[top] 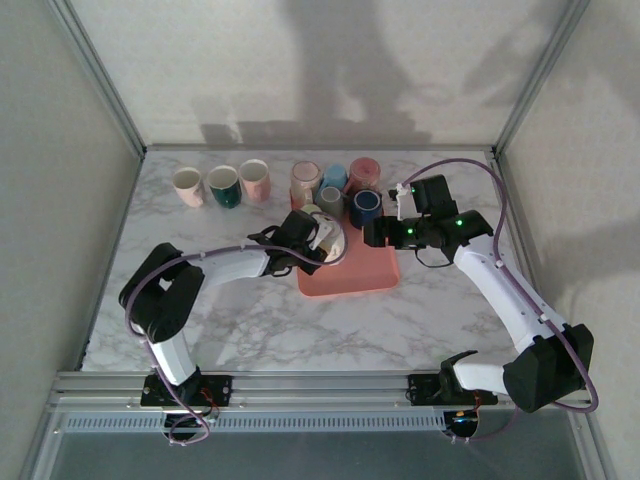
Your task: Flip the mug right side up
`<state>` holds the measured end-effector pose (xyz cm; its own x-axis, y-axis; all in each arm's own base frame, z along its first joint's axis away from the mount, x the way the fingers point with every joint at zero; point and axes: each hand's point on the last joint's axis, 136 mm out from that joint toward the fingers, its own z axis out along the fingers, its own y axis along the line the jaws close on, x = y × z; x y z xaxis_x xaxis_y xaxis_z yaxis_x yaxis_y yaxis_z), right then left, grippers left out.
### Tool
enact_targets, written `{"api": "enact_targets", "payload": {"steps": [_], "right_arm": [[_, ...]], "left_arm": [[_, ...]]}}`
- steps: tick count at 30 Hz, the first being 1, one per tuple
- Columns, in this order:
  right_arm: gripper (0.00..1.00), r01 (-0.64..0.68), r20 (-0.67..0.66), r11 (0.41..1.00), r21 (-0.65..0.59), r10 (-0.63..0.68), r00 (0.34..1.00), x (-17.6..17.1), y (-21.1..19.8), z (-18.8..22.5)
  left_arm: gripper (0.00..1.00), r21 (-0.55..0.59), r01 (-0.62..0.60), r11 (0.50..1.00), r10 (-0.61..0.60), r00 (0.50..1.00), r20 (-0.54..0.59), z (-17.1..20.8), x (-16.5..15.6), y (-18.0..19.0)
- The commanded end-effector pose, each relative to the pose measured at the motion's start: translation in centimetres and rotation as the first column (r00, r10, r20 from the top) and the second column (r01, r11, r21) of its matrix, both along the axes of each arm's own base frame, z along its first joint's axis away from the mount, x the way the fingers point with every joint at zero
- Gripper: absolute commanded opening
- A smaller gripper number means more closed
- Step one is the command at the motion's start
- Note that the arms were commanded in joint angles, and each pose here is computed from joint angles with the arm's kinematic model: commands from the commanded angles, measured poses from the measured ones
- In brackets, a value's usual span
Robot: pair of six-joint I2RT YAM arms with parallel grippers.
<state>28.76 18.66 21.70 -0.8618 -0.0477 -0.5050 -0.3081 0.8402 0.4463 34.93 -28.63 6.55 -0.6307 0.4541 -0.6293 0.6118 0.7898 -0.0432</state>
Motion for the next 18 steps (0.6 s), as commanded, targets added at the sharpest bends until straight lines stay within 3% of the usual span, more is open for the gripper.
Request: {"api": "enact_targets", "payload": {"steps": [1,11,18], "right_arm": [[0.71,-0.014,0.023,1.0,0.012,0.014,1.0,-0.2,-0.2,0.7],[0.71,-0.002,0.02,1.0,0.02,0.002,1.0,-0.1,-0.5,0.5],[0.71,0.005,0.021,0.999,0.039,-0.006,1.0,-0.3,-0.7,0.5]], "left_arm": [[0.27,-0.007,0.012,1.0,-0.012,1.0,0.018,0.2,0.7,-0.9],[0.01,-0.039,0.011,0.999,-0.009,0.999,0.048,2.1,0.7,-1.0],[0.0,-0.162,0.044,0.986,-0.035,0.998,0.06,5.9,-0.9,-1.6]]}}
